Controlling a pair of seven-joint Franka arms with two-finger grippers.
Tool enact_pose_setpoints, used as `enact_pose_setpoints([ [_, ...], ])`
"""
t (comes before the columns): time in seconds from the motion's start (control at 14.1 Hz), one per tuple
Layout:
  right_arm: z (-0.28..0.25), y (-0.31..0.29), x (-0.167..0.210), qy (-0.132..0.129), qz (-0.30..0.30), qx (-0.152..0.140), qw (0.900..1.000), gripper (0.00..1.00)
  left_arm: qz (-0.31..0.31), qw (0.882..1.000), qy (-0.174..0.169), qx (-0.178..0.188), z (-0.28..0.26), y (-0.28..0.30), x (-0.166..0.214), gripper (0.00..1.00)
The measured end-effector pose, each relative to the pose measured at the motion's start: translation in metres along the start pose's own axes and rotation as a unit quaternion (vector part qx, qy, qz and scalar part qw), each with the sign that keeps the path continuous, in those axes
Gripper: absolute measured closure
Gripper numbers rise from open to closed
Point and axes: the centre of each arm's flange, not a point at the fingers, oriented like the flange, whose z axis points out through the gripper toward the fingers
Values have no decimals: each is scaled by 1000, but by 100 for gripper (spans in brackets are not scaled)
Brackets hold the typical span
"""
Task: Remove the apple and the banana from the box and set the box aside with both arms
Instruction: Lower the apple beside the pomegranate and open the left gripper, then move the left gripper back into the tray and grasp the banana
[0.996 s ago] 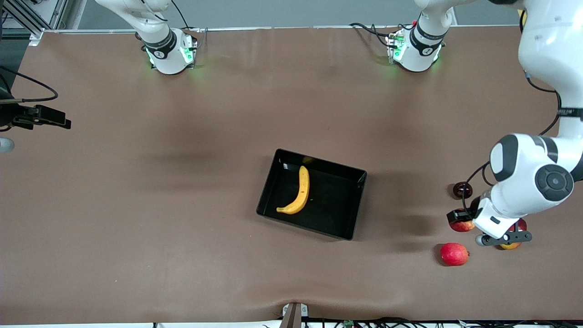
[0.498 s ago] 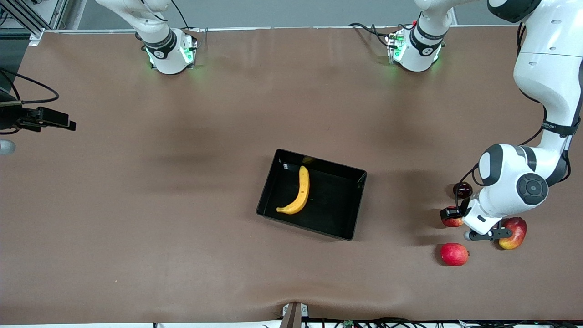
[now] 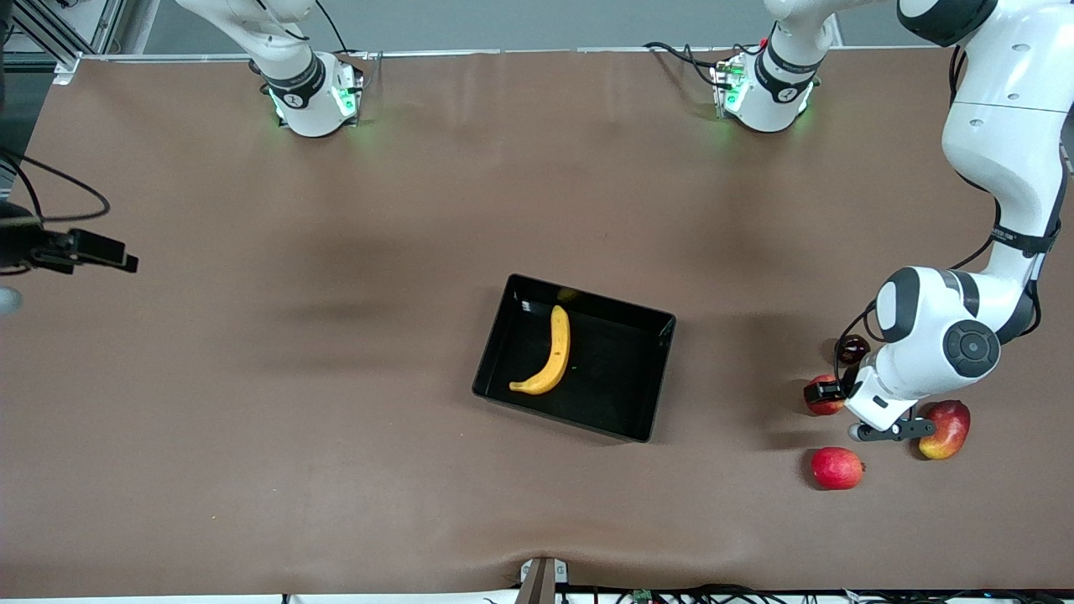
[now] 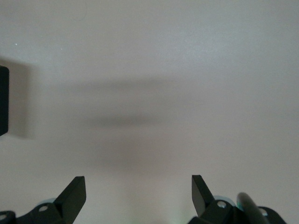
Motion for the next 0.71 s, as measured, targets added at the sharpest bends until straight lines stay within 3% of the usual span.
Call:
enact_pose_setpoints([
  [0.07,7,1,5,-3,0,1,1000,0,0,1000,4,-1,-3,1,2,1],
  [0.36,15,1,12,-2,0,3,1000,0,11,1000,24,-5,-47,23,7,0],
  [0.71,26,-14,18,-10,-9,23,1000,0,-2,1000,17,-20,-143,137,-25,0],
])
